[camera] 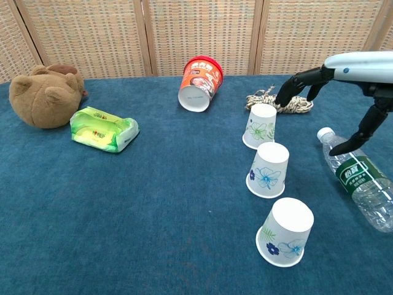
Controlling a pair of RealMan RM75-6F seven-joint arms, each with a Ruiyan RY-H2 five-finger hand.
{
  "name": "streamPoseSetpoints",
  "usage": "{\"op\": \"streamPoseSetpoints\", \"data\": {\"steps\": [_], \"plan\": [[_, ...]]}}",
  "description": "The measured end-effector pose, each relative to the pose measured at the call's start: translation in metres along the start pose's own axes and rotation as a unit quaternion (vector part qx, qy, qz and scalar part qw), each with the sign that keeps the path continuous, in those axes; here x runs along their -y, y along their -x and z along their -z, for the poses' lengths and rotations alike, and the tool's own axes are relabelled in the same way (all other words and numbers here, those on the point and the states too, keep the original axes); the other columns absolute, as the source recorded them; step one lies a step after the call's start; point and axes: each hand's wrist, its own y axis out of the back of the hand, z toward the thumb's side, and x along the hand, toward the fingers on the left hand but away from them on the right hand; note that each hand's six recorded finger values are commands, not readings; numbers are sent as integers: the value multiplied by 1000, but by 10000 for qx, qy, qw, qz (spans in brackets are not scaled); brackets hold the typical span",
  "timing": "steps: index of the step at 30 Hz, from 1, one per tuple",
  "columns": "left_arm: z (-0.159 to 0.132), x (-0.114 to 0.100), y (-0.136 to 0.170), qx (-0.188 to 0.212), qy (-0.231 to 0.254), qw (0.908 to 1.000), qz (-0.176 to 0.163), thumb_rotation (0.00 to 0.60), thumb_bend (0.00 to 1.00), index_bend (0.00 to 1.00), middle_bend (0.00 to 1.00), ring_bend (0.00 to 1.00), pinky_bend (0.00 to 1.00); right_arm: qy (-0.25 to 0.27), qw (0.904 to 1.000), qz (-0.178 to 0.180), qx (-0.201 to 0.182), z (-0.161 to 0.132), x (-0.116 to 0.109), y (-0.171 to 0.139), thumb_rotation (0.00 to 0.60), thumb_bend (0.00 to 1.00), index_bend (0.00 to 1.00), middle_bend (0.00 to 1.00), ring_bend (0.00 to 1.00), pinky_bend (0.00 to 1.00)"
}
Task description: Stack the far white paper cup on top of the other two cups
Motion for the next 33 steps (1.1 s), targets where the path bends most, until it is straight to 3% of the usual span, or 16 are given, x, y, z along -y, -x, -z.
{"op": "streamPoseSetpoints", "data": {"steps": [6, 16, 25, 29, 33], "plan": [[0, 4, -4, -40, -46, 10000, 71, 600, 57, 0, 0, 0, 0, -405, 9991, -128, -41, 0, 21, 24, 600, 184, 263, 343, 224, 299], [0, 6, -6, -95, -54, 9999, 109, 600, 59, 0, 0, 0, 0, -601, 9977, -294, -93, -5, 46, 51, 600, 230, 278, 374, 278, 353], [3, 7, -10, -155, -17, 9998, 133, 600, 60, 0, 0, 0, 0, -611, 9977, -284, -90, -8, 56, 69, 600, 349, 370, 450, 360, 447], [4, 7, -10, -169, -15, 9998, 137, 600, 60, 0, 0, 0, 0, -571, 9980, -257, -118, -10, 57, 71, 600, 411, 440, 505, 406, 494], [3, 8, -11, -163, -29, 9997, 158, 600, 60, 0, 0, 0, 0, -551, 9980, -243, -213, -14, 57, 68, 600, 424, 450, 515, 415, 507]]}}
